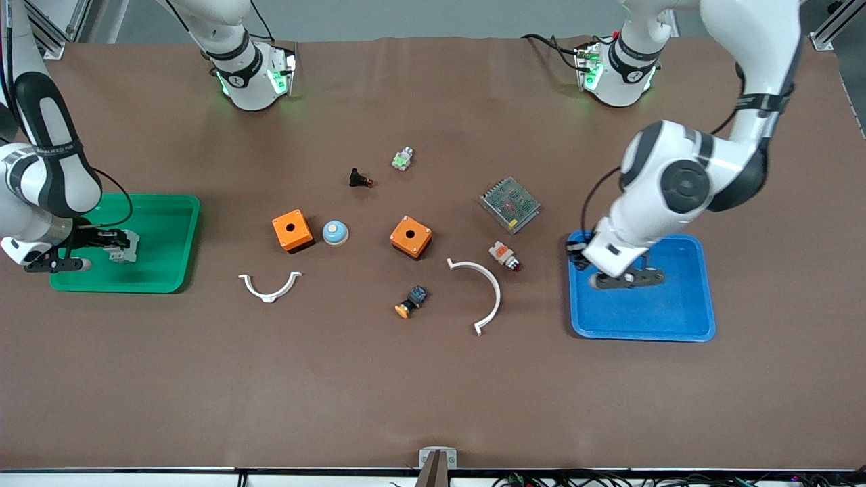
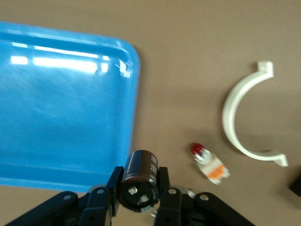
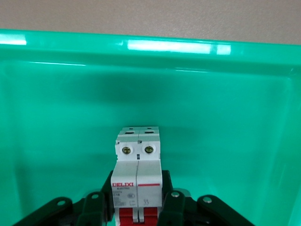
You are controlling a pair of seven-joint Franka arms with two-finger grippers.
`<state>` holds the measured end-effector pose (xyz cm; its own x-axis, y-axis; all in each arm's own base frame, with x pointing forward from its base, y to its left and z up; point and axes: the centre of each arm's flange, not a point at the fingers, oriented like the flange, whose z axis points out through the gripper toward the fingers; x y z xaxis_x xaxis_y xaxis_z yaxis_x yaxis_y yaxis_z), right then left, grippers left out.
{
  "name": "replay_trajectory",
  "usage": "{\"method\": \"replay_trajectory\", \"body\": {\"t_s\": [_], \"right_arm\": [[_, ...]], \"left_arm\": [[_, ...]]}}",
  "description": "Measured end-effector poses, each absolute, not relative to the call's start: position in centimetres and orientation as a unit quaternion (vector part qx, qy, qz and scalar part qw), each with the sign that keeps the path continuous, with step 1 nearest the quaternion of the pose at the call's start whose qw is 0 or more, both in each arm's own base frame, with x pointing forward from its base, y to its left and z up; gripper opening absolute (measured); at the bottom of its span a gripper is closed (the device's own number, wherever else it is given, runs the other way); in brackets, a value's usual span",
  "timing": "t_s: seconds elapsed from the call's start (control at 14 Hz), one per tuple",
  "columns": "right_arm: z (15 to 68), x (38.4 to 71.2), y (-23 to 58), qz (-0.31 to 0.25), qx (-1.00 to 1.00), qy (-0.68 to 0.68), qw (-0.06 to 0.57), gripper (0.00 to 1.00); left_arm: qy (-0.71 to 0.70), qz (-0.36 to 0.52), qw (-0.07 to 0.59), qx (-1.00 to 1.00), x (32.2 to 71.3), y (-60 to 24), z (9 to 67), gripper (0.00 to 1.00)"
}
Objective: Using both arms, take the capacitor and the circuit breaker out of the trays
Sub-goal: 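Lift the capacitor with the left gripper while the right gripper lifts the breaker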
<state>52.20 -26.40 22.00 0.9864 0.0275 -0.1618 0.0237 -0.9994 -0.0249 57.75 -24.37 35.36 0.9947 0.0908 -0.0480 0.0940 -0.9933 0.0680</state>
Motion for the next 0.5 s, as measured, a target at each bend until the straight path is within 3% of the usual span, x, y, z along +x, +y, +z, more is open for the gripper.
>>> {"method": "replay_trajectory", "body": {"t_s": [0.21, 0.5], "right_arm": [[26.6, 55.4, -22.9, 0.107, -0.994, -0.016, 0.017, 0.4], [33.3, 60.7, -12.2, 0.112, -0.993, 0.021, 0.005, 0.4]], "left_arm": [[0.09, -0.036, 0.036, 0.995, 54.3, -32.1, 32.9, 0.34], [0.154, -0.042, 0.055, 0.986, 48.9, -41.7, 27.5, 0.34]]}}
